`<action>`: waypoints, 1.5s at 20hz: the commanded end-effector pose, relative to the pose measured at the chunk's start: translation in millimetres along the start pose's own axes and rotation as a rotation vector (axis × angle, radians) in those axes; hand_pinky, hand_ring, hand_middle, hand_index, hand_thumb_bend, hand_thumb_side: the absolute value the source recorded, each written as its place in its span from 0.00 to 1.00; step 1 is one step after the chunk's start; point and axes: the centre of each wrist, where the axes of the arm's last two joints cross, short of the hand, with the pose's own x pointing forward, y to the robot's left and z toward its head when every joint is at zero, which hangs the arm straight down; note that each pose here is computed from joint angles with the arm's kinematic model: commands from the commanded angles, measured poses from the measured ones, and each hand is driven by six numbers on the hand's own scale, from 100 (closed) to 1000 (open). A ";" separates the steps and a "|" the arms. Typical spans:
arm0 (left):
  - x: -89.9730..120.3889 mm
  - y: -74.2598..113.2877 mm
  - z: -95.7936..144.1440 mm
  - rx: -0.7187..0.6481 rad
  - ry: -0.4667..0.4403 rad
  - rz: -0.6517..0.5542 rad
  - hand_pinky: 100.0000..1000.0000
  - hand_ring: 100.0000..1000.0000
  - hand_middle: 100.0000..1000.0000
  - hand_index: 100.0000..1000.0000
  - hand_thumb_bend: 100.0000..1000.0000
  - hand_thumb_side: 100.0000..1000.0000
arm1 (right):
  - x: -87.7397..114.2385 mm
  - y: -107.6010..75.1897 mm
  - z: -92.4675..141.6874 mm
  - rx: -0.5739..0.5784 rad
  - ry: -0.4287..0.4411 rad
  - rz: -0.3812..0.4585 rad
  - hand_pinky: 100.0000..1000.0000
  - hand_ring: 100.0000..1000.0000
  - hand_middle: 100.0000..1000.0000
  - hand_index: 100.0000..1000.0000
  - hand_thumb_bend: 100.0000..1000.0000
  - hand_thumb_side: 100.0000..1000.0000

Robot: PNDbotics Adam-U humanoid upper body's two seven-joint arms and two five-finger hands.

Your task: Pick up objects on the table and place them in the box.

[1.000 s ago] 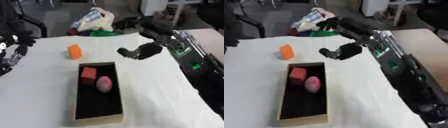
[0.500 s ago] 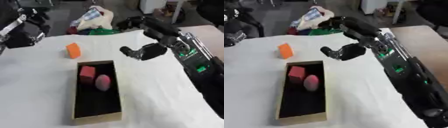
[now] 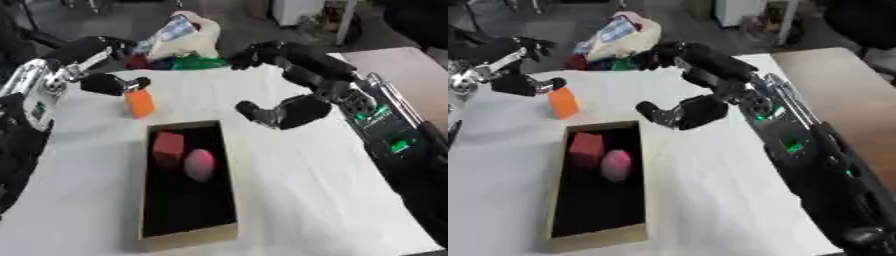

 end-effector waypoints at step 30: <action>-33.0 -32.9 7.8 -0.004 0.271 0.025 0.77 0.71 0.72 0.97 0.56 0.76 | -1.8 -4.3 -6.0 0.001 -0.017 -0.034 0.75 0.77 0.71 0.89 0.15 0.63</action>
